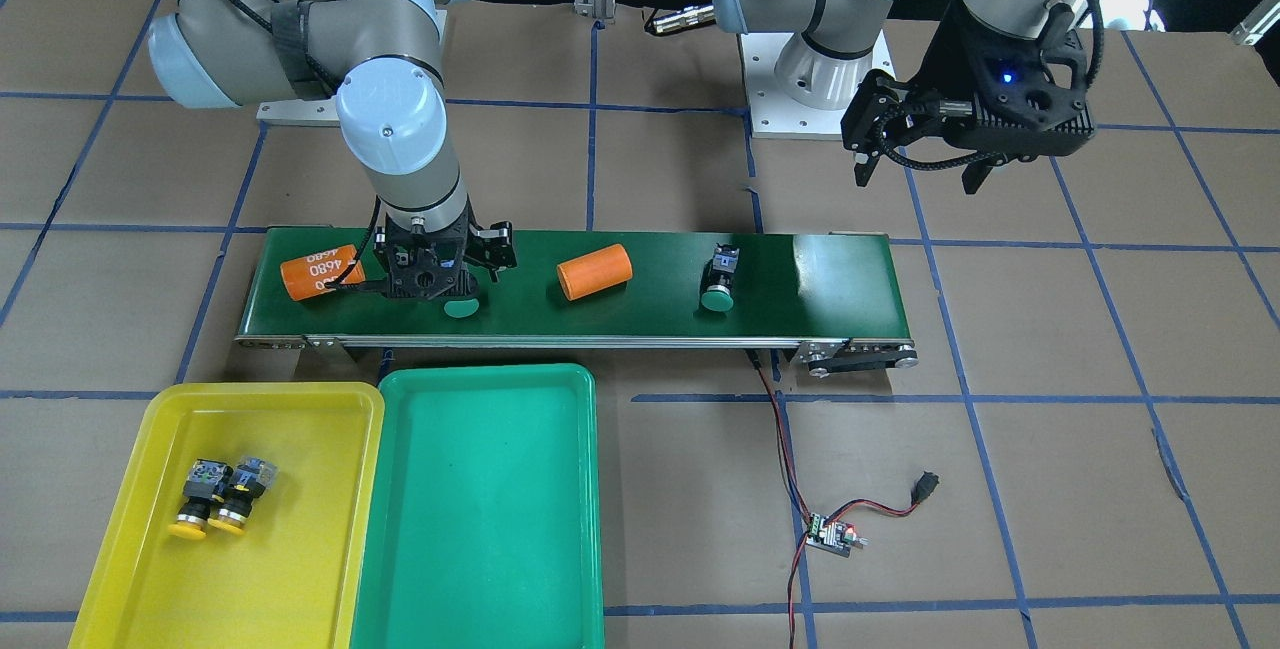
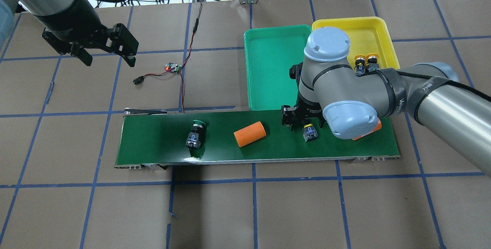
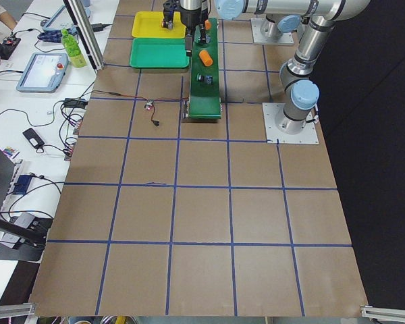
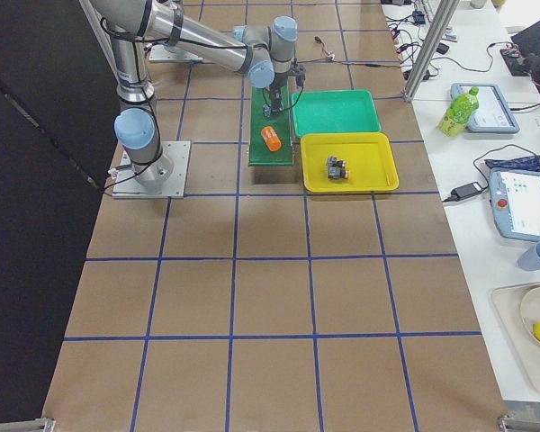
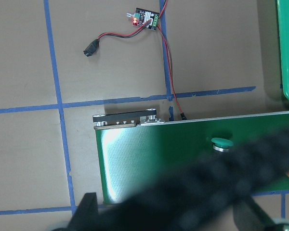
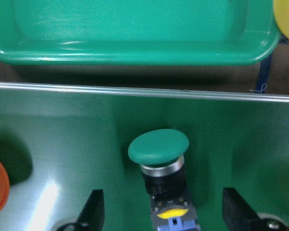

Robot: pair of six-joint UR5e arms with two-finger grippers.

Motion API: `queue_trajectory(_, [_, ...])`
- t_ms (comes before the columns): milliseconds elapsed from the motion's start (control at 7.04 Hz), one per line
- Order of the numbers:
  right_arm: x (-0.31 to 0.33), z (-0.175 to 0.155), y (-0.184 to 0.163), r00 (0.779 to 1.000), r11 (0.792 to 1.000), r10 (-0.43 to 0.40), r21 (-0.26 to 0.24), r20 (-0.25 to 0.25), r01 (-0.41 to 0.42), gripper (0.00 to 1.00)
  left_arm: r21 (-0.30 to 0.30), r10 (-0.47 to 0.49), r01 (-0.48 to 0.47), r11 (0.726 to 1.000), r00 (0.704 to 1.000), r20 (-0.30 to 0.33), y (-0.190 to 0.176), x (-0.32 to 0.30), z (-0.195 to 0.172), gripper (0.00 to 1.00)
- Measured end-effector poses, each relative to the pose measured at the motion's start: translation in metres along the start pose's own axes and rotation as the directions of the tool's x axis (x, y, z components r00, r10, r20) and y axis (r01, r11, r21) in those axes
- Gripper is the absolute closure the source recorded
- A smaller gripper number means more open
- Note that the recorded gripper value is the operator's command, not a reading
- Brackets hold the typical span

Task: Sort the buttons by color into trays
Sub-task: 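Carry the green button with the right gripper into the green tray and release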

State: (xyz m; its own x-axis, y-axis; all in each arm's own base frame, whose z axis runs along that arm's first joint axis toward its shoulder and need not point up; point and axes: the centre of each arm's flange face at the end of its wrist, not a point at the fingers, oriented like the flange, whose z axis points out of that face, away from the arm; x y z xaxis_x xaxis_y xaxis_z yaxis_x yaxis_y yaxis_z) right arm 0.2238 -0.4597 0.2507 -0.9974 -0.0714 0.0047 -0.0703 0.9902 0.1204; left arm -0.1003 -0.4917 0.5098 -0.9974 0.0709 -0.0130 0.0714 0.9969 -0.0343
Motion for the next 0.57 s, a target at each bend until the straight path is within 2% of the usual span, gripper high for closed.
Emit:
queue_trajectory(142, [0.002,0.007,-0.001,1.0,1.0,-0.003,-0.015,-0.007,0.003,1.0,0.003,0.0,0.0,1.0,1.0,0.0,0.001,0.0,-0.002,0.0])
queue_trajectory(284, [0.005,0.008,-0.002,1.0,1.0,-0.002,-0.022,-0.014,0.001,1.0,0.007,0.0,0.0,1.0,1.0,0.001,0.002,0.0,-0.004,0.0])
queue_trajectory(426, [0.008,0.0,0.0,1.0,1.0,0.001,-0.007,-0.021,-0.001,1.0,0.009,0.0,0.0,1.0,1.0,0.002,0.002,0.0,-0.005,0.0])
queue_trajectory(568, [0.011,-0.02,0.005,1.0,0.999,0.008,0.031,-0.027,-0.007,1.0,0.011,0.001,-0.001,1.0,1.0,0.002,0.003,0.0,-0.006,0.0])
